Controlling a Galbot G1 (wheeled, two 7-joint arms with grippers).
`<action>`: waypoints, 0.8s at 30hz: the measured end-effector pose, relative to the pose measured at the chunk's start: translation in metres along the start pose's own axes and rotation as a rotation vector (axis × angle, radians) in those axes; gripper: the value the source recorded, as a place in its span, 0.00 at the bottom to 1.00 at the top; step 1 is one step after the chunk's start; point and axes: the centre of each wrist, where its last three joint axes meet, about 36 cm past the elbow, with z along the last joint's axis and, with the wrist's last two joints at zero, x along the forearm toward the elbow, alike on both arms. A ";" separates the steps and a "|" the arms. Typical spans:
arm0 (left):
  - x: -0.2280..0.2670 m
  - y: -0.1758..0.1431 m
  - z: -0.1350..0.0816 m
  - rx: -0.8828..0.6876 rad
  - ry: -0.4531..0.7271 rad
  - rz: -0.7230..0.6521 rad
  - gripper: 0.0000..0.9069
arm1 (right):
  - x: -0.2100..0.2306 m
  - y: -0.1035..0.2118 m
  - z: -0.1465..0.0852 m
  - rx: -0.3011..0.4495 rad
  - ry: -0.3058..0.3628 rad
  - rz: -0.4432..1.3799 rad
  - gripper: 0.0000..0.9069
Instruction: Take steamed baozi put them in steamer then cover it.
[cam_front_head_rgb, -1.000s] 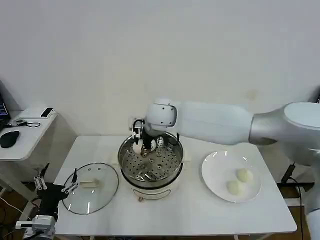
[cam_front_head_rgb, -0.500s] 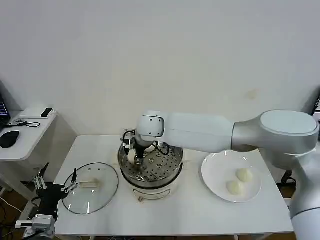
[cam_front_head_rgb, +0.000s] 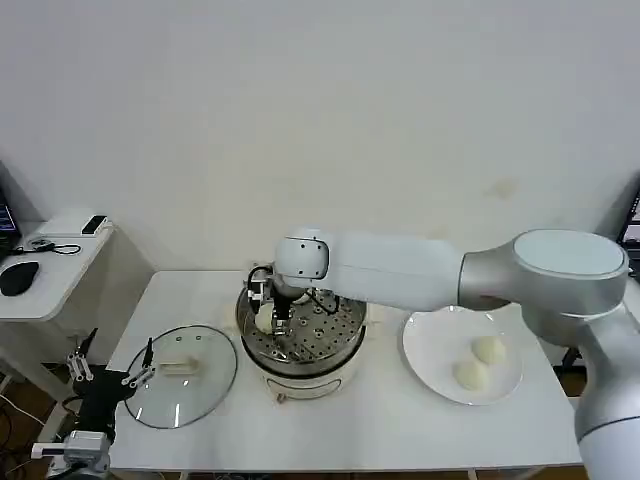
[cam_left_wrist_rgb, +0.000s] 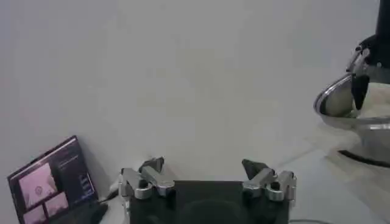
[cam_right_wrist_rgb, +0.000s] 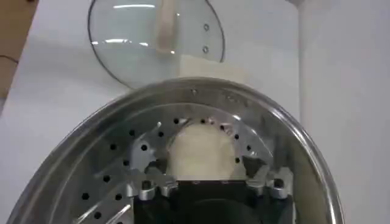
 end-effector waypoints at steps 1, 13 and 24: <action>0.000 0.000 -0.001 0.000 -0.002 0.000 1.00 | 0.006 -0.002 0.003 0.003 0.000 0.006 1.00; 0.000 -0.002 -0.008 -0.002 -0.017 0.015 1.00 | 0.082 -0.020 0.084 0.039 0.046 0.067 1.00; -0.003 -0.009 -0.008 -0.007 -0.016 0.039 1.00 | 0.123 0.017 0.213 0.057 0.118 0.049 1.00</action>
